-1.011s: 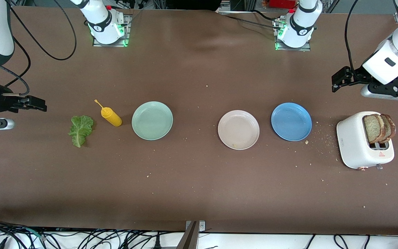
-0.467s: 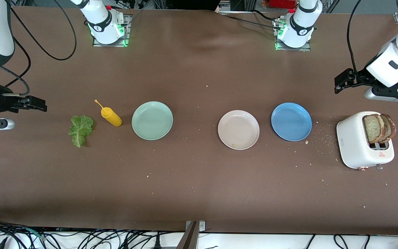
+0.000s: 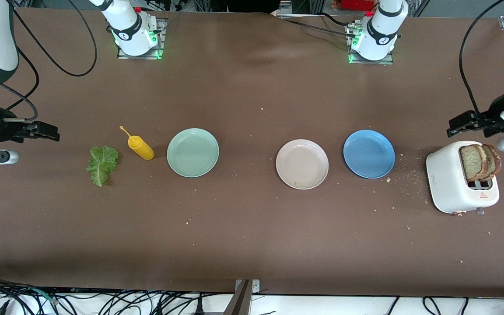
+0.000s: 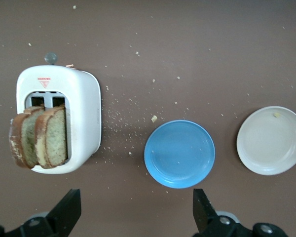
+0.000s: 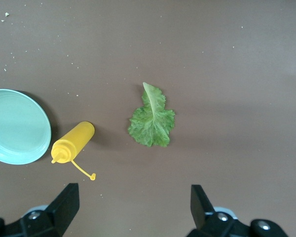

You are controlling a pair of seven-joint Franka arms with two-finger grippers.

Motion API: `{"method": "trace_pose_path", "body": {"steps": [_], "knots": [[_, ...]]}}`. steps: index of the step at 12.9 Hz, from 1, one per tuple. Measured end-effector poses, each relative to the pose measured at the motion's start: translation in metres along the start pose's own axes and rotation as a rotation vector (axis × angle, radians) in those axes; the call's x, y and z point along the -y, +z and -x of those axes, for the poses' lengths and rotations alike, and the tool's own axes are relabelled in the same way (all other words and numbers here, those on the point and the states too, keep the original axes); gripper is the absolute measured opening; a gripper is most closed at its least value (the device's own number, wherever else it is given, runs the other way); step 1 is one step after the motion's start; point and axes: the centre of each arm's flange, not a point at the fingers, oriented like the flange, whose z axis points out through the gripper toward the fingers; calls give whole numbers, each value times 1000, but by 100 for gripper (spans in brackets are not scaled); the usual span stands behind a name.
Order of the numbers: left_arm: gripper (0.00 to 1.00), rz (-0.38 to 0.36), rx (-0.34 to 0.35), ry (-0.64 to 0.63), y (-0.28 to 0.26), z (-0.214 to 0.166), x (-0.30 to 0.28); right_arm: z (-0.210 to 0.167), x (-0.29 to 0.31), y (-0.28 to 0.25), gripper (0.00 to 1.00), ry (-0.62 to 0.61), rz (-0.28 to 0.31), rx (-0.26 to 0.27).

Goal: Make sandwich in beige plate with both arms
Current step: 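Reach the left gripper down to the bread slice in the toaster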

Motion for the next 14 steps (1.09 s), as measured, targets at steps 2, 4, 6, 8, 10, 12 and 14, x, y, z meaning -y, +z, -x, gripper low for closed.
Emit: {"method": "trace_pose_path", "body": {"steps": [2,4,6,8,10,12,14], "knots": [[100,12,-28,-50,9,-19,34,0,0,0,100,0,0,0],[100,8,-58,-85,20,-31,62,0,0,0,100,0,0,0],[100,-35,-42,-63,35,-37,76,0,0,0,100,0,0,0],[100,-43,-7,-28,56,-41,80,0,0,0,100,0,0,1],[100,-42,31,-29,80,-45,94,0,0,1,100,0,0,1],[99,-73,43,-20,108,-47,105,0,0,1,100,0,0,2],[99,-82,47,-8,137,-44,106,0,0,1,100,0,0,2]]}}
